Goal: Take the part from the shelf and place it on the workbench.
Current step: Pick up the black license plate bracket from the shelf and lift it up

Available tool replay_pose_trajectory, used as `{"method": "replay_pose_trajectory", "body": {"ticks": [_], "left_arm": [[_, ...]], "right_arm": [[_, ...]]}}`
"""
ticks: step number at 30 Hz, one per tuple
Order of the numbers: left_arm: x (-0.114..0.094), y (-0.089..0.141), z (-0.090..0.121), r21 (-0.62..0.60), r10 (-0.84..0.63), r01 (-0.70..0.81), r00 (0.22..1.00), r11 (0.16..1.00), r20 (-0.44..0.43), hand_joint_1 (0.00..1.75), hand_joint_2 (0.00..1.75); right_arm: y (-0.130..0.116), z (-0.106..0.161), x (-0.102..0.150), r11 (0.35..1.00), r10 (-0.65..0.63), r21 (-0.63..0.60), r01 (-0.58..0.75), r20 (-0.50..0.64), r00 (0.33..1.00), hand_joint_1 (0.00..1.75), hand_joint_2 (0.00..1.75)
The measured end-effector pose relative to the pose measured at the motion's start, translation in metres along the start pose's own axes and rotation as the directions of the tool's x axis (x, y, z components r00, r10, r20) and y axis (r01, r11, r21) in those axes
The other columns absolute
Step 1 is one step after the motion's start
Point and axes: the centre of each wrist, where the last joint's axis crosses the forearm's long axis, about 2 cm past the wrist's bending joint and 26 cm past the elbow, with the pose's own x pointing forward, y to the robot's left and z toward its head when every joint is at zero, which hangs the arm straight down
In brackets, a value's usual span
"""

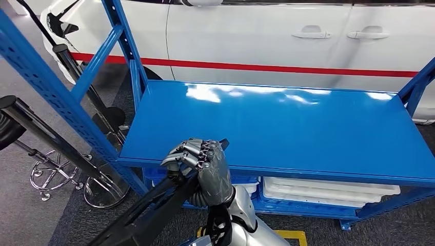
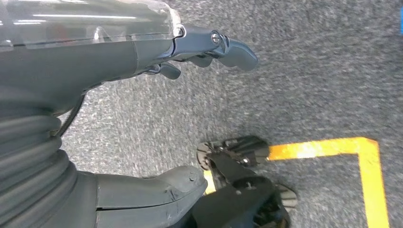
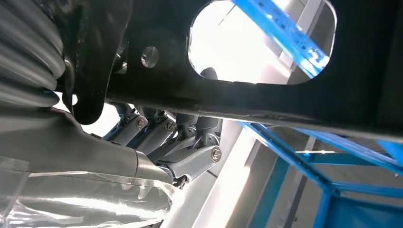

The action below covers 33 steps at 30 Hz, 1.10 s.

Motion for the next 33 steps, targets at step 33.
{"method": "replay_pose_trajectory", "body": {"ticks": [33], "left_arm": [[0.005, -0.0084, -0.0017, 0.008, -0.029, 0.029, 0.999, 1.0, -0.015, 0.0, 1.75]], "right_arm": [[0.0034, 0.008, -0.0028, 0.999, 0.035, -0.005, -0.035, -0.026, 0.999, 1.75, 1.75]]}}
